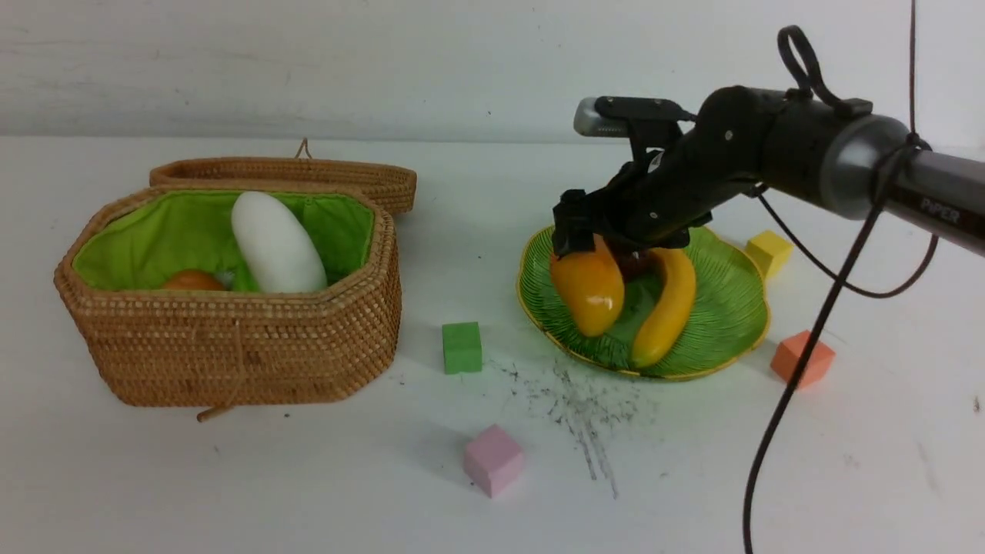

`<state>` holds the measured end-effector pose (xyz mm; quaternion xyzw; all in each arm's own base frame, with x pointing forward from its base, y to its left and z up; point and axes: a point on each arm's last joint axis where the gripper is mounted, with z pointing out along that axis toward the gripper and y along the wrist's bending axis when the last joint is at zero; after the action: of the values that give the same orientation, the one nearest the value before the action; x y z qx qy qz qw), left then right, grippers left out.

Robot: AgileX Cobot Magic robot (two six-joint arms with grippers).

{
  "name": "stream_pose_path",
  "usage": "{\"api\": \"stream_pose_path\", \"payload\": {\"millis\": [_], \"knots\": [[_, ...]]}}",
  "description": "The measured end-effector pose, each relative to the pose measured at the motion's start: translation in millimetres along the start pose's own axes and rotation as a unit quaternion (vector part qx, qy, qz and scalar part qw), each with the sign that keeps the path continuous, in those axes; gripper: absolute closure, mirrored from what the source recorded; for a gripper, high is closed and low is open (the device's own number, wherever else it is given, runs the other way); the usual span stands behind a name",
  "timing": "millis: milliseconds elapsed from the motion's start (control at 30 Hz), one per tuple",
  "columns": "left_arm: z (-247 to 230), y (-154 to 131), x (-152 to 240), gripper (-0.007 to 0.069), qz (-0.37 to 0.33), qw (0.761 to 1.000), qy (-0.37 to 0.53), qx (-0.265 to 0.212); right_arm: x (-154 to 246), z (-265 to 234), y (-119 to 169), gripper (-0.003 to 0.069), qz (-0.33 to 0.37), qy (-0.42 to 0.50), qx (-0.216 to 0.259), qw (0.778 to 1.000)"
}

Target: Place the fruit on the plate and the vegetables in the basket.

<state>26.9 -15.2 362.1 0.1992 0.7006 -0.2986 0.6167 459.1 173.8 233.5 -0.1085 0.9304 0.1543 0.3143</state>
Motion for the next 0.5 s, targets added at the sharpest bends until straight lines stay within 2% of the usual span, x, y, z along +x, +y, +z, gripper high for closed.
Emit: {"api": "stream_pose_path", "payload": {"millis": [67, 133, 267, 333, 367, 400, 500], "knots": [[0.0, 0.1, 0.3, 0.0547, 0.000, 1.000, 0.002, 0.000, 0.4, -4.1, 0.1, -0.0015, -0.002, 0.009, 0.004, 1.000], [0.0, 0.2, 0.7, 0.0547, 0.000, 1.000, 0.004, -0.001, -1.0, -20.4, 1.3, 0.0021, -0.008, 0.025, 0.015, 1.000], [0.0, 0.2, 0.7, 0.0550, 0.000, 1.000, 0.004, -0.001, -8.5, -64.6, 6.5, 0.0125, -0.021, 0.039, 0.033, 0.998], [0.0, 0.3, 1.0, 0.0571, 0.000, 1.000, 0.006, -0.002, -13.4, -107.3, 11.7, 0.0249, -0.036, 0.039, 0.046, 0.998], [0.0, 0.3, 1.1, 0.0575, 0.000, 1.000, 0.006, -0.002, -12.8, -111.5, 12.2, 0.0262, -0.036, 0.044, 0.047, 0.997], [0.0, 0.4, 1.3, 0.0606, 0.000, 1.000, 0.007, -0.002, -12.6, -141.7, 15.7, 0.0365, -0.043, 0.048, 0.053, 0.996], [-4.3, 1.2, 3.0, 0.0638, -0.001, 1.000, -0.001, -0.001, -5.2, -189.2, 21.1, 0.0556, -0.049, 0.061, 0.060, 0.995]]}}
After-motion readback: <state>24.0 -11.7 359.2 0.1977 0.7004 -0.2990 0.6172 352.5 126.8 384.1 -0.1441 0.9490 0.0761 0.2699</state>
